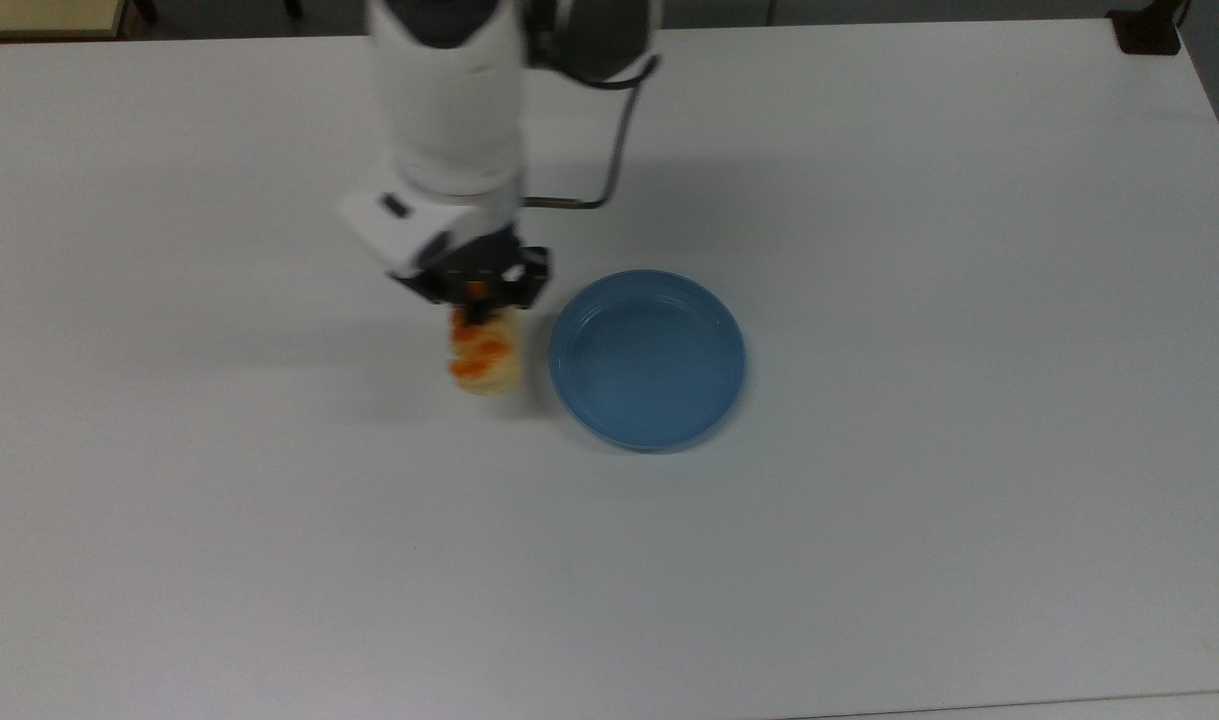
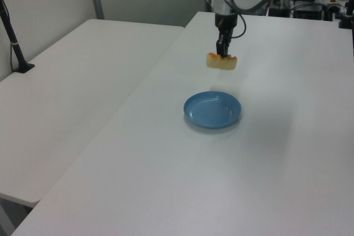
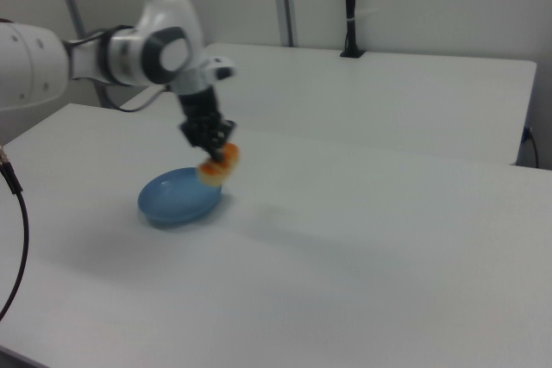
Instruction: Put the bread onto the plate
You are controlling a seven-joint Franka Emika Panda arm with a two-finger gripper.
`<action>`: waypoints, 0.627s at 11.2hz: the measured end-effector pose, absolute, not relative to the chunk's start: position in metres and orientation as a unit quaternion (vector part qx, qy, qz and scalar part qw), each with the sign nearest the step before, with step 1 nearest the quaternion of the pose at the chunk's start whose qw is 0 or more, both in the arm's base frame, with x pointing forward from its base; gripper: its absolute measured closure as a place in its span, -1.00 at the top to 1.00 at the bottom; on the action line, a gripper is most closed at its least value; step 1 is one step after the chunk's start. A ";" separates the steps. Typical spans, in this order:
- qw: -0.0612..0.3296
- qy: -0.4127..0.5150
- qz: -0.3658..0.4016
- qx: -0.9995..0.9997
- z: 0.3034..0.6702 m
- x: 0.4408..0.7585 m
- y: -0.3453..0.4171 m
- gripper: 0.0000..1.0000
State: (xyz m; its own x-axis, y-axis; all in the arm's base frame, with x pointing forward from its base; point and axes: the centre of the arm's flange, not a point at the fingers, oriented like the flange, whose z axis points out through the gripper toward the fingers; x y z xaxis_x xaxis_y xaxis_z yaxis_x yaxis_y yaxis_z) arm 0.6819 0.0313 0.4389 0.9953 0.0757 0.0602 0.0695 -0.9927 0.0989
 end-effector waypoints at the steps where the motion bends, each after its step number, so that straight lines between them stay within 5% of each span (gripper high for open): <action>1: 0.047 0.051 0.034 0.997 0.439 0.677 0.084 -0.87; 4: 0.059 0.086 0.036 0.994 0.430 0.653 0.199 -0.87; 7: 0.082 0.087 0.014 0.993 0.395 0.656 0.199 -0.87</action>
State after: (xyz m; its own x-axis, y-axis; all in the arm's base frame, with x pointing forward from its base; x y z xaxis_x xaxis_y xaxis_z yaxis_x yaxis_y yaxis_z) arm 0.6561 0.1989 0.3947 0.9847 0.1740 0.0129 0.1696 -0.9717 0.1642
